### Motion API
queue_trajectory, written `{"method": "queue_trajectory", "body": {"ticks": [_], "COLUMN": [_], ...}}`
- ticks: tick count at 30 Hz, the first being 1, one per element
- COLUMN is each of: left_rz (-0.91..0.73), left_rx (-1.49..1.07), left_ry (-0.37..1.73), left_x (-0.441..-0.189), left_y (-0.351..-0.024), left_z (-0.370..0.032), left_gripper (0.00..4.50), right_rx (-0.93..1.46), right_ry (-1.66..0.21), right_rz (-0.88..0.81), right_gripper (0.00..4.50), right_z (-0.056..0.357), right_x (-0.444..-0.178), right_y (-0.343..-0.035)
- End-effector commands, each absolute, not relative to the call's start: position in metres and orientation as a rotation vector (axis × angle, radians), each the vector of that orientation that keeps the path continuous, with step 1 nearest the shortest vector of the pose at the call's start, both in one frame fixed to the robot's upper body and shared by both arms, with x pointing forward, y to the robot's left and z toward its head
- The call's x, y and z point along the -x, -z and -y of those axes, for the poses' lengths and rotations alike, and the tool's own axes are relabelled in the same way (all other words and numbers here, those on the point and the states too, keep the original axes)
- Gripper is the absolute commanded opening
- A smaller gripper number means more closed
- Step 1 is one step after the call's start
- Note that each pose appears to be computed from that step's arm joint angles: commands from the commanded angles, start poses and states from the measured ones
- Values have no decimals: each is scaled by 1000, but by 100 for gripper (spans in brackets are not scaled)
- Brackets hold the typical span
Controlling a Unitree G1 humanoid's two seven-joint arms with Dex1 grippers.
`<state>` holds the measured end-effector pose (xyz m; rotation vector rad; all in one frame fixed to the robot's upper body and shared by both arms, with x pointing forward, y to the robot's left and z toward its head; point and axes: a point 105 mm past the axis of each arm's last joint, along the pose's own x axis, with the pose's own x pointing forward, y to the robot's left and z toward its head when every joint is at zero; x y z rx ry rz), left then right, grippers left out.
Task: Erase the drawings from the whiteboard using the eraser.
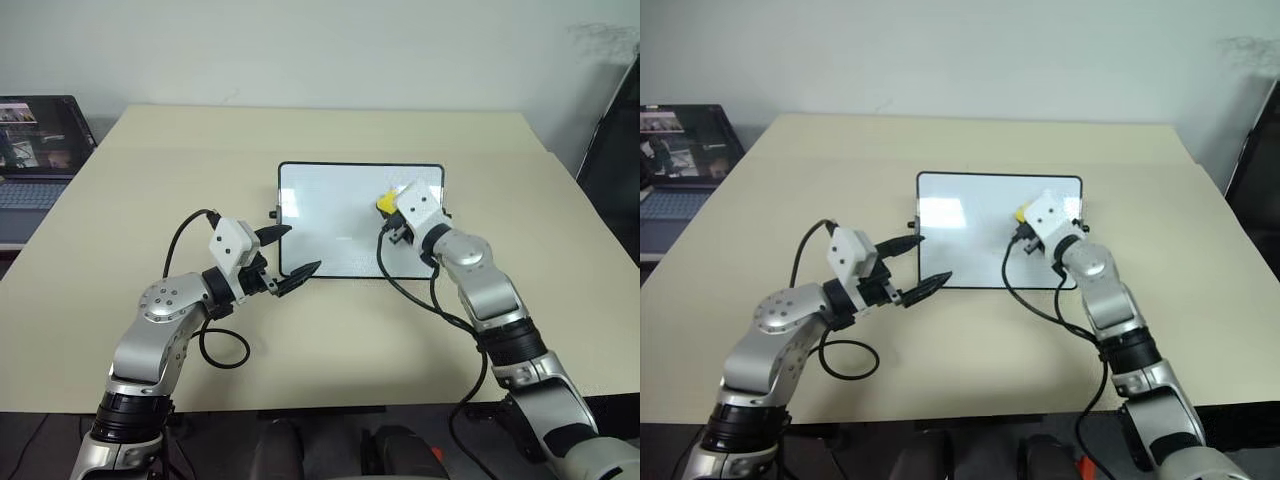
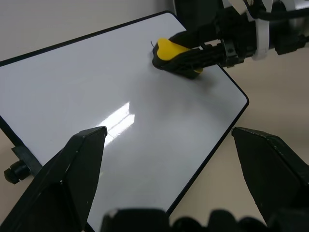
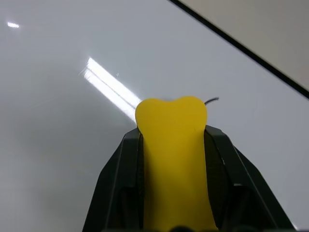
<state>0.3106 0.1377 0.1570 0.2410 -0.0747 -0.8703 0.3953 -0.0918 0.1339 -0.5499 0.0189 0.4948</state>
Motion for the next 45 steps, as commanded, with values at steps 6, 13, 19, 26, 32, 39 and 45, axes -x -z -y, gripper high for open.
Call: {"method": "queue_trajectory", "body": {"ticks": [6,13,19,26,32,39,45], "left_rz": [119,120,121,126,129,130,130], "left_rx": [-252,-249,-246,-245,-251,-256,-259], "left_ry": [898,893,890,896,899,891,891], "left_x": [-309,-309,-310,-310,-310,-309,-309], "left_y": [-167,-166,-166,-166,-167,-168,-168], "left_z": [-131,-131,-131,-129,-129,-132,-132], "left_gripper": [450,450,450,450,450,450,450], "right_rx": [602,587,511,556,583,594,594], "right_ry": [-443,-551,-564,-475,-418,-475,-507], "right_rz": [-241,-141,1,103,95,-36,-113], "right_gripper": [128,128,128,128,128,128,128], "right_z": [127,97,76,82,91,94,95], "right_x": [-385,-373,-380,-411,-433,-426,-410], "right_y": [-66,-96,-163,-223,-221,-164,-125]}}
